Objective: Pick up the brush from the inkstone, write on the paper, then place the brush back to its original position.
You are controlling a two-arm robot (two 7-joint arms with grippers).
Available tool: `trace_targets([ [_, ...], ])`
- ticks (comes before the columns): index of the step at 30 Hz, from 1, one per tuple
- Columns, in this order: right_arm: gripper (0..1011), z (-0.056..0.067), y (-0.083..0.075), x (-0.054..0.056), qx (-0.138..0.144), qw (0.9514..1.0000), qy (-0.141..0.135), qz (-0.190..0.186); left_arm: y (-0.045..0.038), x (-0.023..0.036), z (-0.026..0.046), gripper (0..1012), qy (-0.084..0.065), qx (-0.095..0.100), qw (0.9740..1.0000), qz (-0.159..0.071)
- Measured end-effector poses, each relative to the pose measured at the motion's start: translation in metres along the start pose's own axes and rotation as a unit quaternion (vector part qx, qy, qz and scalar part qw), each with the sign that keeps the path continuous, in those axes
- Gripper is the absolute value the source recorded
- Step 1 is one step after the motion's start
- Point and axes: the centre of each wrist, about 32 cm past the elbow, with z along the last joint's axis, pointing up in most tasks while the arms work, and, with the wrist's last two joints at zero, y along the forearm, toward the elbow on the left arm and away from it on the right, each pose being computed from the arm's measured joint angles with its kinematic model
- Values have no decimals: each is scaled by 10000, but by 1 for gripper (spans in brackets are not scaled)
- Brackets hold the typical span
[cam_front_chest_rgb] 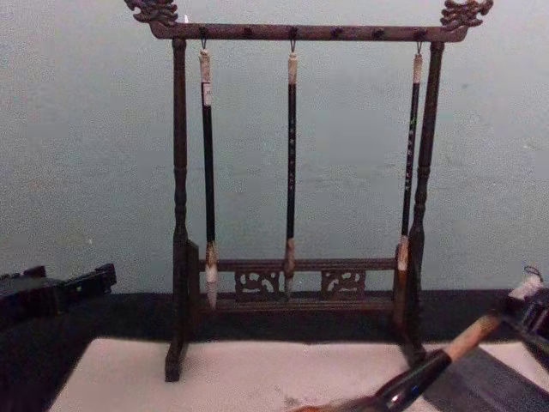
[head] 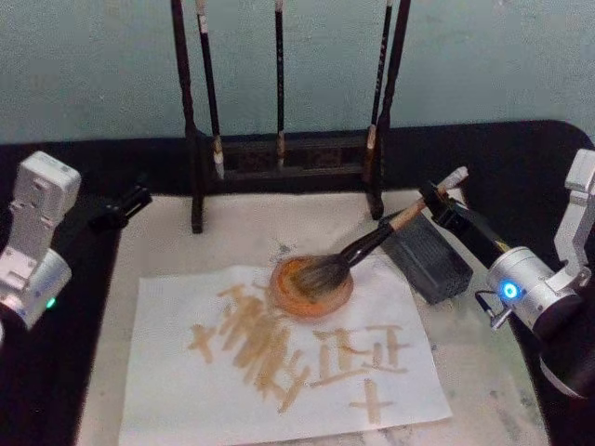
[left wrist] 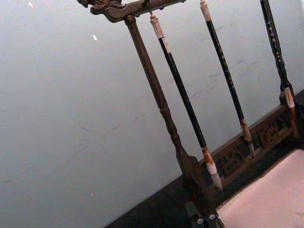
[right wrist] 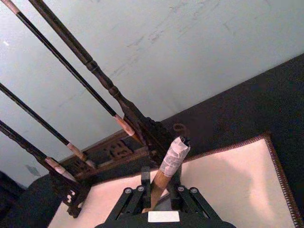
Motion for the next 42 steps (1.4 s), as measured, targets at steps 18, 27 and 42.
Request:
trace_targets([
  [18,392,-27,-10,9,-75,10000,-20,-17,0,0,0,1002,0,0,10000,0],
  [27,704,-18,-18,8,-44,10000,0,-10,0,0,0,1000,0,0,10000,0],
  [42,1002,55,-117,-47,16,9997,-233,-23,0,0,0,1002,0,0,10000,0],
])
